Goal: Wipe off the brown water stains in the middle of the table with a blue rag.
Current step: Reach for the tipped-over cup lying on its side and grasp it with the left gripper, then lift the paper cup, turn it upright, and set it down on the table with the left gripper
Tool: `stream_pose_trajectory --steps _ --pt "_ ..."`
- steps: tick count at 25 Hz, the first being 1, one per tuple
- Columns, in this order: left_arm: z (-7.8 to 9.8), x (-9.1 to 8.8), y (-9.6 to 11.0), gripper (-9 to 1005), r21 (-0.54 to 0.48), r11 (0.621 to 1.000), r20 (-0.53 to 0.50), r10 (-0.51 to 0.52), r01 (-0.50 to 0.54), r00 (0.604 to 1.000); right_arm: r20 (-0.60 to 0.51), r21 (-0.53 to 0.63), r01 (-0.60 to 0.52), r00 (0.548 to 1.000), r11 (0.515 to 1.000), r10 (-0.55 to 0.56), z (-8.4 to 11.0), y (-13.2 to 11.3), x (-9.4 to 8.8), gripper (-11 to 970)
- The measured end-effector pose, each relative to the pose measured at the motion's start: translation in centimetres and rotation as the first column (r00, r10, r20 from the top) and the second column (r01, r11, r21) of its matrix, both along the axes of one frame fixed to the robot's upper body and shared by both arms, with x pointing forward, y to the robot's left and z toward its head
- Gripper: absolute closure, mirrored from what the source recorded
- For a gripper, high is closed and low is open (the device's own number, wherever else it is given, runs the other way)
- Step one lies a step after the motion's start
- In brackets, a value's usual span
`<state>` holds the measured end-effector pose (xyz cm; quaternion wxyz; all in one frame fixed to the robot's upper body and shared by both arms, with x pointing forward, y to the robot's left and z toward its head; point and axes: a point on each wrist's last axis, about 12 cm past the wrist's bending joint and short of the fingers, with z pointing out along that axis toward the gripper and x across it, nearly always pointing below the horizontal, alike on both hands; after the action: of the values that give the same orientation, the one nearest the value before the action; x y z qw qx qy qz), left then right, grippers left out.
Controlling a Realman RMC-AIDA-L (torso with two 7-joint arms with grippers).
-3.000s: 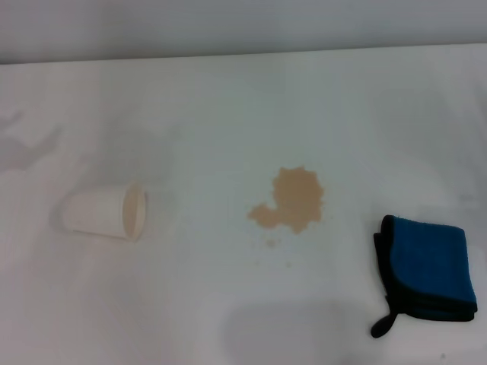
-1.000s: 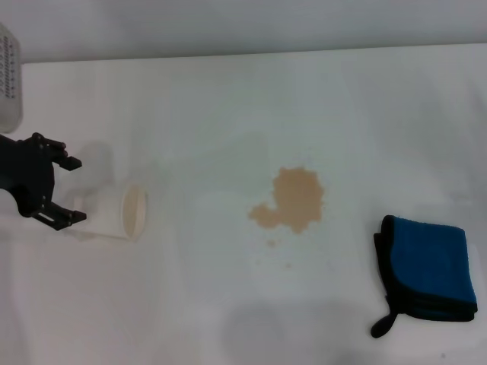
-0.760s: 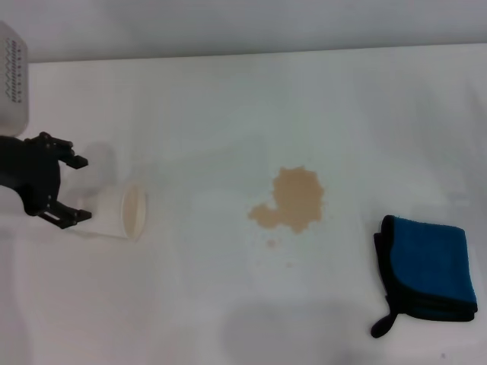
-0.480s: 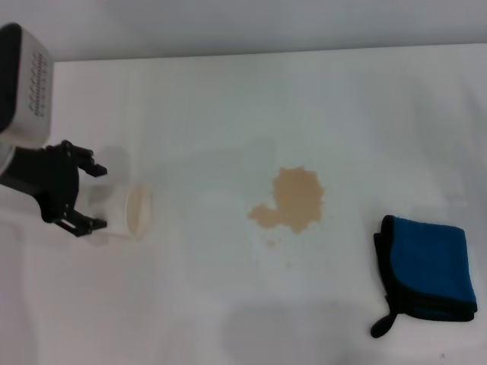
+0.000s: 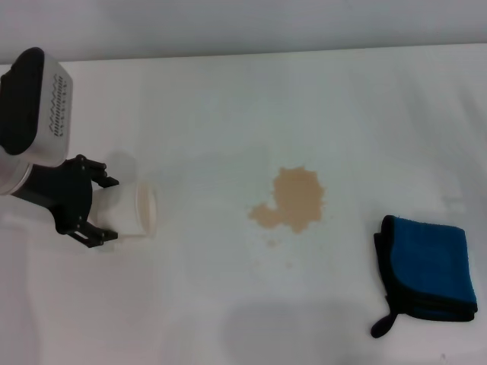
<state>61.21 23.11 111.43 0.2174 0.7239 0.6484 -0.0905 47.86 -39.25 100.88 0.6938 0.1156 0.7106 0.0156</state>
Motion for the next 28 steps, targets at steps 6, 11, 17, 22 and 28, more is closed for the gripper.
stream_pose_trajectory --steps 6,11,17,22,28 --pt "-0.3 0.0 -0.1 139 -0.010 1.000 -0.001 0.009 -0.009 1.000 -0.002 0.000 0.002 1.000 1.000 -0.002 0.0 0.0 -0.1 158" --pt "-0.8 -0.2 -0.4 153 -0.013 1.000 -0.013 0.009 -0.009 1.000 -0.003 0.000 0.003 1.000 1.000 -0.003 -0.1 -0.1 -0.1 161" --pt "-1.1 -0.1 -0.7 197 -0.017 1.000 -0.012 0.020 -0.020 1.000 -0.006 -0.004 0.010 1.000 1.000 -0.010 0.0 -0.2 -0.1 165" --pt "-1.0 0.1 -0.9 197 -0.032 0.999 -0.003 0.044 -0.044 0.999 -0.007 -0.011 0.013 1.000 1.000 -0.013 0.0 -0.3 0.0 165" --pt "-0.4 0.4 -1.4 197 -0.119 0.990 0.015 0.074 -0.072 0.997 -0.012 -0.020 0.017 1.000 1.000 -0.018 0.1 -0.6 0.1 164"
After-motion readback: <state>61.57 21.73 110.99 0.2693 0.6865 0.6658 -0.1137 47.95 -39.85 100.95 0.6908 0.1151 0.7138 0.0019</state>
